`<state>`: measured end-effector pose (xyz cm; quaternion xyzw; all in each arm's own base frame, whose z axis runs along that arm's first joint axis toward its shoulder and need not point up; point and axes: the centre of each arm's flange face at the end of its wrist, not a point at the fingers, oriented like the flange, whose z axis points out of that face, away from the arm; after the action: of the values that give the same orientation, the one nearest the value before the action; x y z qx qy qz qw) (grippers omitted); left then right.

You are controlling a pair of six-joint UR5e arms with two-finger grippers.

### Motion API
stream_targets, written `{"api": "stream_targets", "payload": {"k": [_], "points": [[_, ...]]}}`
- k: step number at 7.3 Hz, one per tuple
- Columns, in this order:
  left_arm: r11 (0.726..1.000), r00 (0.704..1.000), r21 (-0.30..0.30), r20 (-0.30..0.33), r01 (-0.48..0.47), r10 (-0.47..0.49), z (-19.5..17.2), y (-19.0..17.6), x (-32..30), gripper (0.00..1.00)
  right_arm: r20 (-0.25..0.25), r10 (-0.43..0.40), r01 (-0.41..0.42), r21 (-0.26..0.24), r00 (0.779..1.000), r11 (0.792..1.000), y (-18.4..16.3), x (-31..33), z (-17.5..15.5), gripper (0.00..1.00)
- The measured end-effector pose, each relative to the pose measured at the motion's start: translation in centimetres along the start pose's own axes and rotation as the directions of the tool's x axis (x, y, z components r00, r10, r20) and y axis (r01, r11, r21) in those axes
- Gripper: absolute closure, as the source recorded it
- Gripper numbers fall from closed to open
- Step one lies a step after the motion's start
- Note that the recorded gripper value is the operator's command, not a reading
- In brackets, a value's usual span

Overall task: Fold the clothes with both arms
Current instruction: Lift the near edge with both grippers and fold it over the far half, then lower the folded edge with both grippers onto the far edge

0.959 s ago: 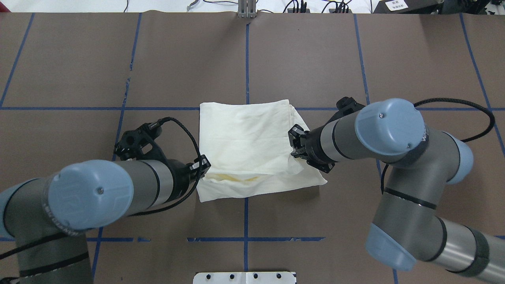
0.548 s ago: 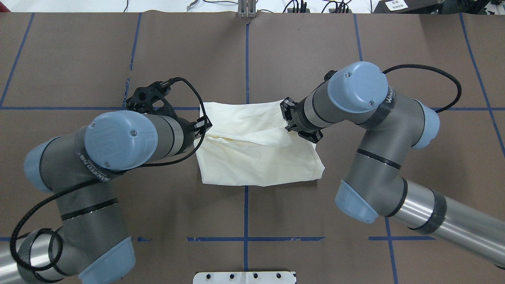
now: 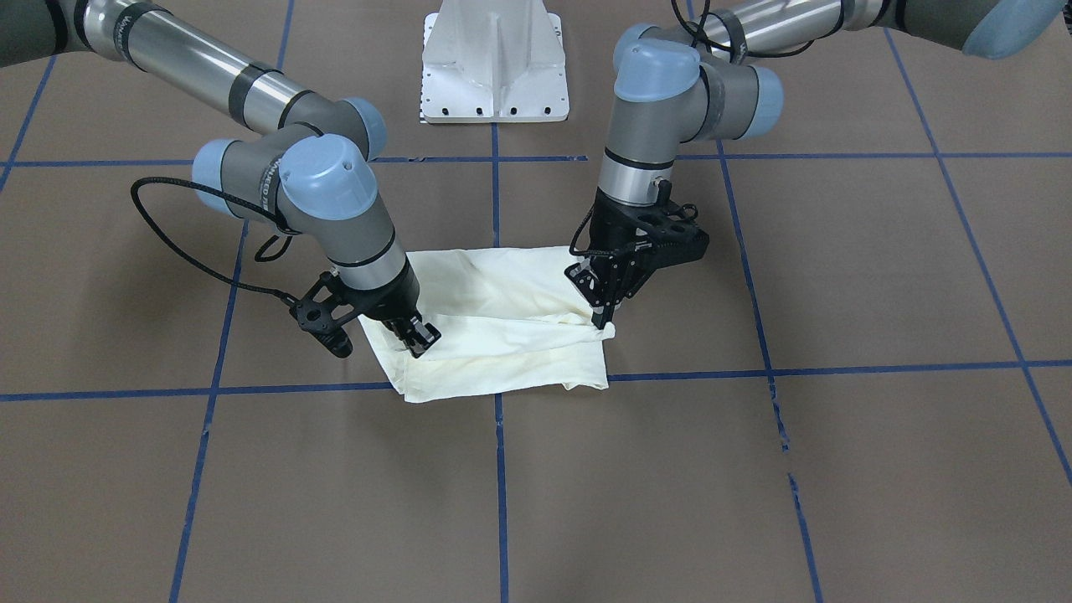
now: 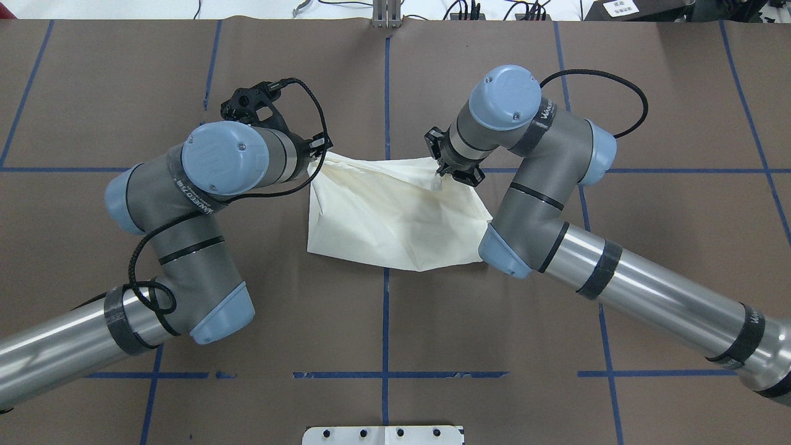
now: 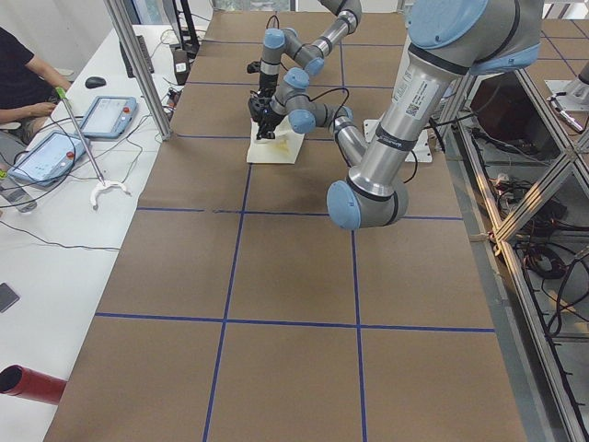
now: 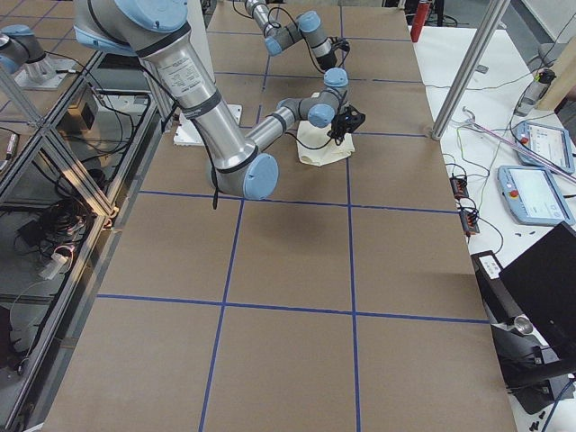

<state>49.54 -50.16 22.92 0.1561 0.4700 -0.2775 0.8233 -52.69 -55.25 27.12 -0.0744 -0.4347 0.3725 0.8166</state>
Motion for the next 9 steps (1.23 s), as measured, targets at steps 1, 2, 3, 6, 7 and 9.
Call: {"api": "stream_targets", "payload": {"k": [1, 2, 3, 6, 7, 9], "points": [[1.000, 1.000, 0.013, -0.018, -0.006, 0.006, 1.1, -1.1, 0.7, 0.69, -0.011, -0.013, 0.013, 0.004, 1.000, 1.000, -0.7, -0.4, 0.8, 1.00], [1.000, 0.999, 0.027, -0.048, -0.013, 0.014, 1.2, -2.9, 1.3, 0.77, -0.019, -0.020, 0.020, 0.005, 1.000, 1.000, -1.2, -0.5, 1.3, 1.00], [0.999, 0.996, 0.029, -0.080, -0.046, 0.048, 0.9, -4.8, 1.0, 1.00, -0.025, -0.024, 0.024, 0.004, 0.999, 1.000, -1.5, -0.4, 1.5, 1.00], [0.992, 0.979, -0.010, -0.166, -0.124, 0.121, 1.8, -4.2, -4.7, 1.00, -0.027, -0.025, 0.026, 0.003, 0.999, 1.000, -1.8, -0.5, 1.6, 1.00], [0.987, 0.973, -0.049, -0.184, -0.151, 0.140, 2.5, -1.9, -5.6, 1.00, -0.027, -0.025, 0.025, 0.001, 0.999, 1.000, -1.9, -0.5, 1.5, 1.00], [0.966, 0.954, -0.115, -0.219, -0.233, 0.204, 4.4, 3.2, -7.2, 1.00, -0.026, -0.020, 0.019, -0.004, 0.999, 1.000, -2.3, -0.7, 1.2, 1.00]]}}
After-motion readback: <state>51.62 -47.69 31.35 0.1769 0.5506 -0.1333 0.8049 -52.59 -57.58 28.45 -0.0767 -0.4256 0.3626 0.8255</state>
